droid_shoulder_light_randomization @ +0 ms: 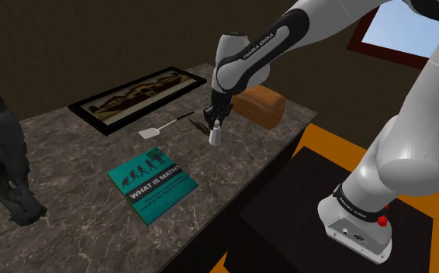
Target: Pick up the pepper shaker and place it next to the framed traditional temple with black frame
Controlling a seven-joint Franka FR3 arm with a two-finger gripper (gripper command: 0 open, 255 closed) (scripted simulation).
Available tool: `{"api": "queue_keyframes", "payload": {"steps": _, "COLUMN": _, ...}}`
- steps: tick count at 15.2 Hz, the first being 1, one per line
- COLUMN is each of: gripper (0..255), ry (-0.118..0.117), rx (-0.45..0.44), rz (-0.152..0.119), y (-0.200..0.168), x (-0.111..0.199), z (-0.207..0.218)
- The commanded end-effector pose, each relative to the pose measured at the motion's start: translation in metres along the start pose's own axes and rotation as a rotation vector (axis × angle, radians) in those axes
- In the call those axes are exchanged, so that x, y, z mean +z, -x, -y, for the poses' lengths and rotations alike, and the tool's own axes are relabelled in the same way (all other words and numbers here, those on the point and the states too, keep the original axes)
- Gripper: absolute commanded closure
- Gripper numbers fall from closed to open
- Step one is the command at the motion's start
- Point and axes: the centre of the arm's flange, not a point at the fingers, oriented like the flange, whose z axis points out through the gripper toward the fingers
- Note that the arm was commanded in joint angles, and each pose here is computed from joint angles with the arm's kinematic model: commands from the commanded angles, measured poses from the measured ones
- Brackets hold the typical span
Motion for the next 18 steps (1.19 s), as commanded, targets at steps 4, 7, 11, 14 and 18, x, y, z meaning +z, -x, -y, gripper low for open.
{"api": "queue_keyframes", "payload": {"steps": 4, "gripper": 255, "ry": 0.0, "rx": 0.0, "rz": 0.001, "y": -0.001, "x": -0.015, "z": 0.002}}
{"api": "queue_keyframes", "payload": {"steps": 7, "gripper": 255, "ry": 0.0, "rx": 0.0, "rz": 0.001, "y": -0.002, "x": -0.031, "z": 0.003}}
{"api": "queue_keyframes", "payload": {"steps": 11, "gripper": 255, "ry": 0.0, "rx": 0.0, "rz": 0.001, "y": -0.003, "x": -0.052, "z": 0.005}}
{"api": "queue_keyframes", "payload": {"steps": 14, "gripper": 255, "ry": 0.0, "rx": 0.0, "rz": 0.001, "y": -0.004, "x": -0.068, "z": 0.006}}
{"api": "queue_keyframes", "payload": {"steps": 18, "gripper": 255, "ry": 0.0, "rx": 0.0, "rz": 0.001, "y": -0.005, "x": -0.089, "z": 0.008}}
